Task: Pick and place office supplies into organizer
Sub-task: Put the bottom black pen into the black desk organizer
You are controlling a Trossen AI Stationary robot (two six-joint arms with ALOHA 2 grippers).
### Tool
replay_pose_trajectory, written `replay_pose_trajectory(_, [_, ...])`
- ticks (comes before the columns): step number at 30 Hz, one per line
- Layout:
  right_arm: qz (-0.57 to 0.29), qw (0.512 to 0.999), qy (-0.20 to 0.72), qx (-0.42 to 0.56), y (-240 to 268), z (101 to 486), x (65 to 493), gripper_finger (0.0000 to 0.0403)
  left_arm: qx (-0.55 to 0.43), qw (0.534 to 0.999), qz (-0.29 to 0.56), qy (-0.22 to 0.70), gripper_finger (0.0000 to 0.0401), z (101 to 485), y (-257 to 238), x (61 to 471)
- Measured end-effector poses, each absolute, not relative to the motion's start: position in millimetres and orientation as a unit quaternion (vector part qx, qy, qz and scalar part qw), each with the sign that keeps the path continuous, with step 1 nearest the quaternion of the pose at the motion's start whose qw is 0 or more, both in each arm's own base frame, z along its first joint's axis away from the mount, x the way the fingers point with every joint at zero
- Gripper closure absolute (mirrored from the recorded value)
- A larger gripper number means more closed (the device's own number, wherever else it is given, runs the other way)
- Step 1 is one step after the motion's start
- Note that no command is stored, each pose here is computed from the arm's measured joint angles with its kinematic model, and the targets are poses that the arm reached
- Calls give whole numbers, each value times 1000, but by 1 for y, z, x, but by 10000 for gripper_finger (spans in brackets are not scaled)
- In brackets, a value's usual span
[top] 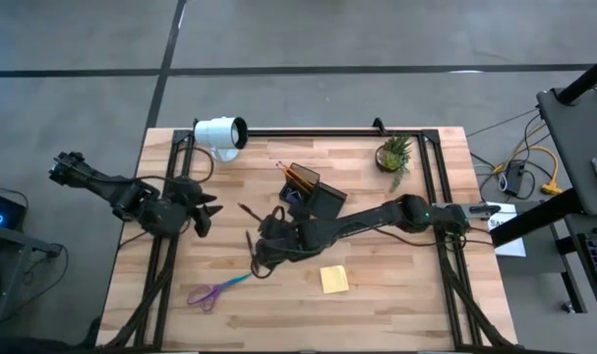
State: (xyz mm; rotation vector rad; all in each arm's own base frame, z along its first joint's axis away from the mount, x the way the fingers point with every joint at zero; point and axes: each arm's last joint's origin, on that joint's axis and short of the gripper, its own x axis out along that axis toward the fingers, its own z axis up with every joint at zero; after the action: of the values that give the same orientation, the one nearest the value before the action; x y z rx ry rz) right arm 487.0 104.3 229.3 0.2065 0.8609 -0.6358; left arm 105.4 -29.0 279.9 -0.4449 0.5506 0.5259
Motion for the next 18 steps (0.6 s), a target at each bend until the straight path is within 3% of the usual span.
replay_pose_trajectory(5, [-335,851,399,71,102,243,478,388,-247,914,238,217,202,287,-25,118])
replay_pose_trajectory(12, [-342,836,428,33,106,245,466,388,-246,918,228,210,198,289,-4,137])
replay_pose_trajectory(18, [-350,832,431,5,105,249,462,388,-254,936,145,198,198,295,15,149])
